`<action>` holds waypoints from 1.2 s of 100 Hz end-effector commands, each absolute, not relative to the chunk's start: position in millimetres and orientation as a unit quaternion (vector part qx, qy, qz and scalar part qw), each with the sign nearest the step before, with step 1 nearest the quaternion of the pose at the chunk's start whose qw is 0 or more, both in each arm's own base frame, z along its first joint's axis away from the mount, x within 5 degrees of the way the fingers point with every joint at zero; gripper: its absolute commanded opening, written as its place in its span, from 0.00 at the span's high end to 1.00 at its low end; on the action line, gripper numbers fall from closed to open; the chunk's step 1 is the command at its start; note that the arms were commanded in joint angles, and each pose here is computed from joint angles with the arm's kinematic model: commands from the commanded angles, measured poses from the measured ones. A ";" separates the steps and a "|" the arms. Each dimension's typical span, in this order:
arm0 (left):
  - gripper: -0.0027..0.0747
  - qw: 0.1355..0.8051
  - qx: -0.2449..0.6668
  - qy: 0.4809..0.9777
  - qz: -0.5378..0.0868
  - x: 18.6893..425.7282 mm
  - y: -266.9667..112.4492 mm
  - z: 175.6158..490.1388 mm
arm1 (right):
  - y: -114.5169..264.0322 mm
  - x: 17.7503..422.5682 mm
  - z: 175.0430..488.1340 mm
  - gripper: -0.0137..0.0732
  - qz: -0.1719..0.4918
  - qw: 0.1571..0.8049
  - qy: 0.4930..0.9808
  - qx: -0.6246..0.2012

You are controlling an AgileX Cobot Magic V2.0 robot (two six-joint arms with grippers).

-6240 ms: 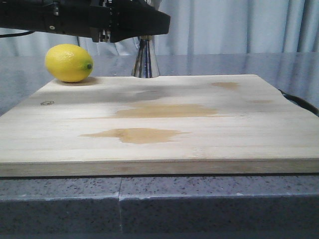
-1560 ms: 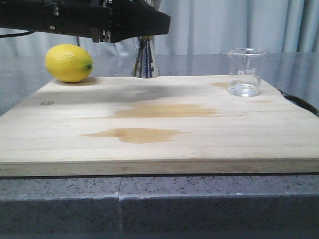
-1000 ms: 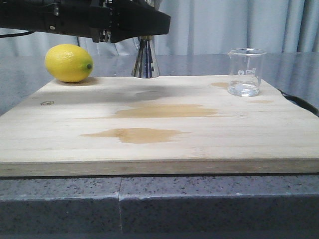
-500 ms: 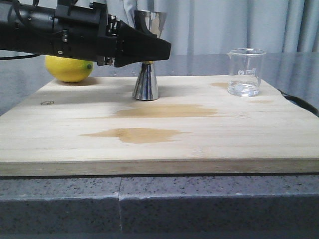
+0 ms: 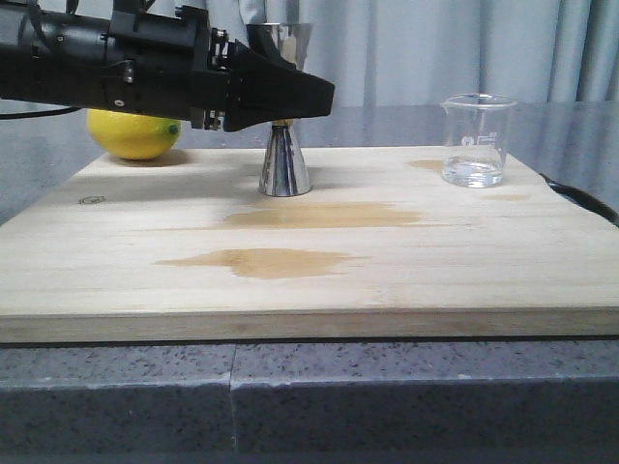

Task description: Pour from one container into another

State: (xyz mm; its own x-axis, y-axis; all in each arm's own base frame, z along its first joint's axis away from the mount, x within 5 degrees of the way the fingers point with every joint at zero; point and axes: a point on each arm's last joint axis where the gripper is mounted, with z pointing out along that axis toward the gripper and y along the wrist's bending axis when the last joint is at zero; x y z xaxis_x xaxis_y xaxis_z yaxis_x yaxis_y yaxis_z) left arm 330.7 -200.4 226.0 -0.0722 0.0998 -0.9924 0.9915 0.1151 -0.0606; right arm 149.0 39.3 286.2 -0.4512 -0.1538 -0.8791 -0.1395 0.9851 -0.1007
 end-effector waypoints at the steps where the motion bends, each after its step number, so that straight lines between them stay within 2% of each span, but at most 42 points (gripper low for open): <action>1: 0.44 0.520 0.469 0.511 -0.499 324.2 -203.7 258.7 | 41.9 150.7 299.5 0.22 -0.001 0.548 0.830 -0.102; 15: 0.28 0.521 0.469 0.510 -0.498 324.3 -202.9 259.6 | 42.7 150.9 300.1 0.22 0.002 0.551 0.828 -0.105; 24: 0.24 0.521 0.475 0.514 -0.489 322.6 -201.4 264.3 | 42.7 150.9 300.1 0.22 0.002 0.551 0.828 -0.105; 45: 0.24 0.509 0.485 0.562 -0.436 316.3 -195.5 283.3 | 42.8 150.9 300.1 0.22 0.003 0.551 0.828 -0.105; 63: 0.24 0.486 0.502 0.613 -0.368 305.3 -185.2 301.3 | 46.5 150.6 301.3 0.22 0.035 0.554 0.827 -0.093; 76: 0.24 0.466 0.517 0.645 -0.316 293.7 -175.0 314.6 | 48.7 151.2 312.9 0.22 0.064 0.561 0.823 -0.070; 89: 0.24 0.452 0.512 0.669 -0.294 280.0 -166.3 330.6 | 48.5 152.2 331.5 0.22 0.072 0.577 0.811 -0.058; 108: 0.24 0.447 0.482 0.715 -0.240 259.2 -148.1 355.4 | 44.4 151.6 348.0 0.22 0.044 0.581 0.810 -0.064; 120: 0.24 0.443 0.450 0.749 -0.200 243.8 -133.4 370.1 | 41.1 149.1 353.4 0.22 0.009 0.562 0.822 -0.090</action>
State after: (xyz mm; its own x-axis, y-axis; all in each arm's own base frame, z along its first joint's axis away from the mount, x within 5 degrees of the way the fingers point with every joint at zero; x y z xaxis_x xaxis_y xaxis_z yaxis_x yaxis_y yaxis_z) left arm 258.0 -142.6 340.9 -0.1787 0.5434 -0.8202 0.9026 0.4224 0.0833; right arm 151.0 42.3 334.6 -0.4008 -0.0685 -0.9136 -0.1296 0.9914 -0.0175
